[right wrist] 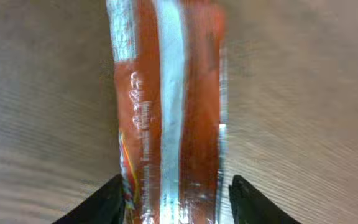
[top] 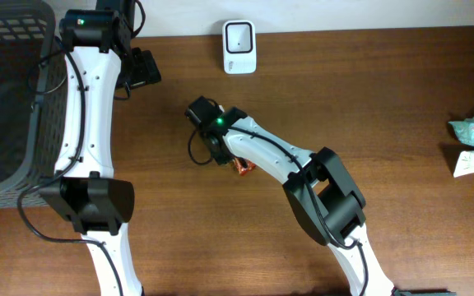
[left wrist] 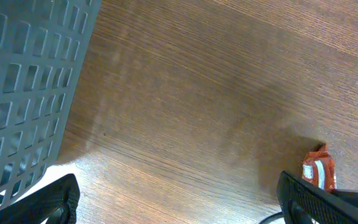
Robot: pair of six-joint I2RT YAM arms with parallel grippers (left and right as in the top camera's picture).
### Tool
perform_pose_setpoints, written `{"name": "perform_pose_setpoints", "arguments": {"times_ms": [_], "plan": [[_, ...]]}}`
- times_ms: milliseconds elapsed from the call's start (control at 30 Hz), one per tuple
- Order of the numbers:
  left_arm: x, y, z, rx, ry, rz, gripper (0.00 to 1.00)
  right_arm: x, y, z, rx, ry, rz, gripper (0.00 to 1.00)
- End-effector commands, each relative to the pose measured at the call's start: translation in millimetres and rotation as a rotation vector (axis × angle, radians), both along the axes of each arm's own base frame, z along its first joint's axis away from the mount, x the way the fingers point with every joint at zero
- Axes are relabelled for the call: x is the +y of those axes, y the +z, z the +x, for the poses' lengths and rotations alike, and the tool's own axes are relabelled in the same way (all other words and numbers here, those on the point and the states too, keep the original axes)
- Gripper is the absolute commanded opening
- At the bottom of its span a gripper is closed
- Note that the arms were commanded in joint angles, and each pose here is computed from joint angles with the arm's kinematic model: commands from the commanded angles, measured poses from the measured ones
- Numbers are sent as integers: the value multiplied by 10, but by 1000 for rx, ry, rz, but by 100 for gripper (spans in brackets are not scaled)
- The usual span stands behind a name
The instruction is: Scan the item barcode
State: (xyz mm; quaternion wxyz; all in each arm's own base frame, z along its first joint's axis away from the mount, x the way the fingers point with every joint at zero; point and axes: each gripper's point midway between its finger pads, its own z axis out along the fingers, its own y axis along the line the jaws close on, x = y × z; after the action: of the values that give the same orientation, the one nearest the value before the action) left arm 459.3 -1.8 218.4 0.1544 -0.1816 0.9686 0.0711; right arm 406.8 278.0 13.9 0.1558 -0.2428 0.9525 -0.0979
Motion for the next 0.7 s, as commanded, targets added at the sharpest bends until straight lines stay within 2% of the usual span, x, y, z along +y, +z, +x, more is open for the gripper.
{"name": "perform_pose_setpoints", "arguments": {"times_ms": [0,67,333,567,600,667], "plan": [[10,64,-6,-14,-7,12,99,-129,381,267,-167,-45,-101,61],[10,64,-6,-14,-7,12,99,-126,370,240,-149,-16,-113,63],[10,64,-6,-14,-7,12,99,138,195,-43,-73,66,-71,62],[10,64,-6,-14,-7,12,99,-8,-64,9,-80,44,-67,62],[10,64,-6,-14,-7,12,99,-67,-100,33,-77,40,-71,59],[10,64,-6,-14,-7,12,99,-171,-167,60,-59,20,-63,42]]}}
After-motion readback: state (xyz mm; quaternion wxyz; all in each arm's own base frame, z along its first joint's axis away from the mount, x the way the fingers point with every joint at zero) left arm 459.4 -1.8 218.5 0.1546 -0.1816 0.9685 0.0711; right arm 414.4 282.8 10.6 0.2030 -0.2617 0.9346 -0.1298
